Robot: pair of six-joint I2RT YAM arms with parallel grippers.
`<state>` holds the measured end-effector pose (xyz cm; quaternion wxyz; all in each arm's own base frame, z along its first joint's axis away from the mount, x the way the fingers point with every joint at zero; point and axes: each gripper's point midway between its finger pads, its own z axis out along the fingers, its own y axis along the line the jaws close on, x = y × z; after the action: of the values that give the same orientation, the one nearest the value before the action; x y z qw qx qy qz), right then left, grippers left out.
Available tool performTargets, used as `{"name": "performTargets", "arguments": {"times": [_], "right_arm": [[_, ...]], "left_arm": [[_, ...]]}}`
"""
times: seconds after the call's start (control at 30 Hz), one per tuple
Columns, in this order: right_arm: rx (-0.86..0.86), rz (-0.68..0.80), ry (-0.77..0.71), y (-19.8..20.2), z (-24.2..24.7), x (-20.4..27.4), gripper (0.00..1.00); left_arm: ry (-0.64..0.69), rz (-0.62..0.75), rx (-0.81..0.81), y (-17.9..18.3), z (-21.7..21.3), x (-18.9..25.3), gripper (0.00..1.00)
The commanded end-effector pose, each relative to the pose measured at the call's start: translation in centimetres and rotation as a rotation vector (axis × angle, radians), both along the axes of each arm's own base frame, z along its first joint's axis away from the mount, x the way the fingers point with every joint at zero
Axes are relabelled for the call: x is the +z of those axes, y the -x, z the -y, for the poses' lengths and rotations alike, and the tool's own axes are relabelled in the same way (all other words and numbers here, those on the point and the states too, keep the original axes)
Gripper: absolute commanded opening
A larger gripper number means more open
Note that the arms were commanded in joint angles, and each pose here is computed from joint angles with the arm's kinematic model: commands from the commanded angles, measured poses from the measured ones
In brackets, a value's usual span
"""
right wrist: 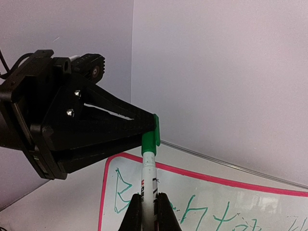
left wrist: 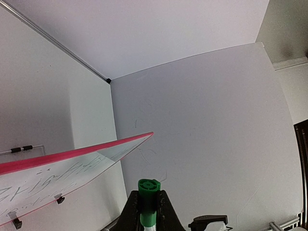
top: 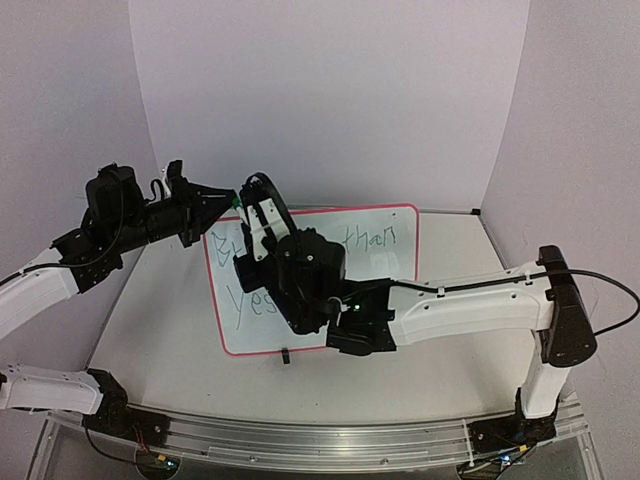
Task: Write a sentence on the whiteboard
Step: Insert the whiteboard marker into the pen cap.
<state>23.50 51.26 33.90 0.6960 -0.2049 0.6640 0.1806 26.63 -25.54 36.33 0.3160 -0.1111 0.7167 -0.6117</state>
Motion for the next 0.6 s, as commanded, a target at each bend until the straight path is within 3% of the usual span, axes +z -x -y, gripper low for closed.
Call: {"name": "performTargets", "arguments": {"times": [0.0, 0.57], "right_arm": [[-0.034, 0.045, -0.062, -0.7, -0.5, 2.0, 0.0], [-0.073, 0.079, -0.081, -2.9, -1.3, 2.4, 0.0]], "left_arm": [[0.044, 0.039, -0.024, 0.6, 0.2, 1.3, 0.0], [0.051, 0.056, -0.041, 0.9, 0.3, 1.4, 0.0]]}}
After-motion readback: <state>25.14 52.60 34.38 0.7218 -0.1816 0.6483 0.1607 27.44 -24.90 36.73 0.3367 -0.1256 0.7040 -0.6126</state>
